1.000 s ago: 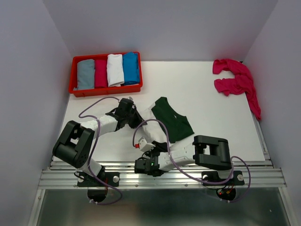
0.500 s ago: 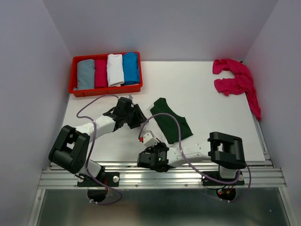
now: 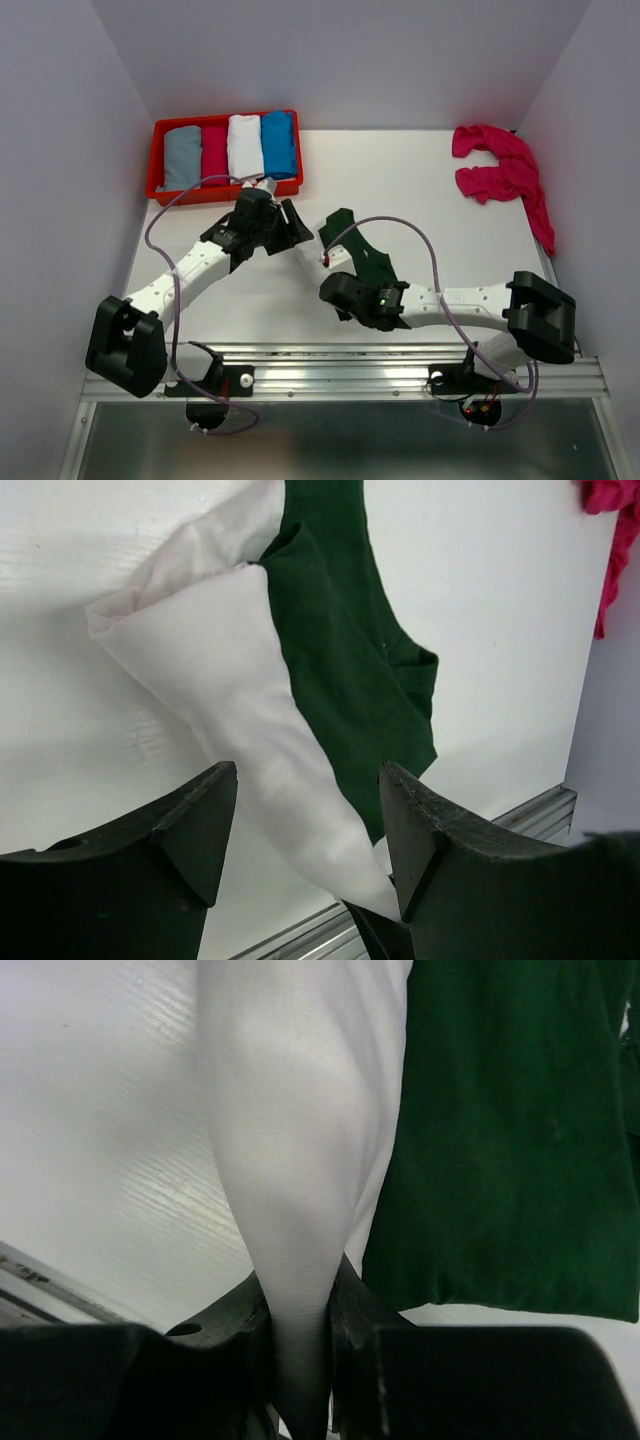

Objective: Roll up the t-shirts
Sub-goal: Roll the T-shirt to the center of the board.

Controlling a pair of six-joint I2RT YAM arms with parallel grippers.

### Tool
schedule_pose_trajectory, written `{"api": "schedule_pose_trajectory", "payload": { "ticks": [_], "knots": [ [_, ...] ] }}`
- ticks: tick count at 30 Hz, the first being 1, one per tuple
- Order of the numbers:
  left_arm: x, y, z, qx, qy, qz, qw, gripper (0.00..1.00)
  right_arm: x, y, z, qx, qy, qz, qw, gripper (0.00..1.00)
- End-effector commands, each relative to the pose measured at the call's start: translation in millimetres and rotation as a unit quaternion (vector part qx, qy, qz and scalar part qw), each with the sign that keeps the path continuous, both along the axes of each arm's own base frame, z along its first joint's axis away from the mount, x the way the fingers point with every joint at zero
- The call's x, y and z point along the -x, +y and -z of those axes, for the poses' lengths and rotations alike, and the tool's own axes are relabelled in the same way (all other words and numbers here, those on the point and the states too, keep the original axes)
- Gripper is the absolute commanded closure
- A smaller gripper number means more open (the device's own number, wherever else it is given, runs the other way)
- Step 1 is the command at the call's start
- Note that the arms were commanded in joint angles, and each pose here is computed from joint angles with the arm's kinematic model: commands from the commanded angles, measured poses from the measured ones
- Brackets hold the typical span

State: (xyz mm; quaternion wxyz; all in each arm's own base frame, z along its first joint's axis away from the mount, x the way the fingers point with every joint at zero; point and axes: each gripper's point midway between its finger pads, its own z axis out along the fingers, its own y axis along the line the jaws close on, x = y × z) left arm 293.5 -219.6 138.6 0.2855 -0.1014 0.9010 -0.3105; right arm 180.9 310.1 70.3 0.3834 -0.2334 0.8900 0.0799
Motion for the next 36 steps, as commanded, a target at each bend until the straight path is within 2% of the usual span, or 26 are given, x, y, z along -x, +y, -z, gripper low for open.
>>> {"api": "schedule_pose_trajectory", "payload": {
  "ticks": [1,11,22,27,36],
  "knots": [
    [-5.0,10.3,-33.0,-0.008,-0.044,-0.006,0.999,0.31,4.8,27.4,-20.6,-0.112,0.044,-0.034,0.992,0.99],
    [0.0,7.2,-35.5,0.002,-0.05,0.01,0.999,0.32,-0.7,20.3,-32.5,-0.25,0.14,-0.033,0.958,0.99],
    [3.2,-5.0,-29.3,0.019,-0.051,0.034,0.998,0.32,-0.5,4.3,-45.0,-0.391,0.218,-0.024,0.894,0.99],
    [7.3,-21.3,-22.9,0.018,-0.05,0.059,0.997,0.33,1.3,-6.1,-43.5,-0.427,0.252,-0.014,0.868,0.99],
    [4.9,-52.0,-19.3,0.026,-0.052,0.095,0.994,0.34,1.6,-27.3,-24.6,-0.443,0.285,0.013,0.85,0.99]
  ]
}}
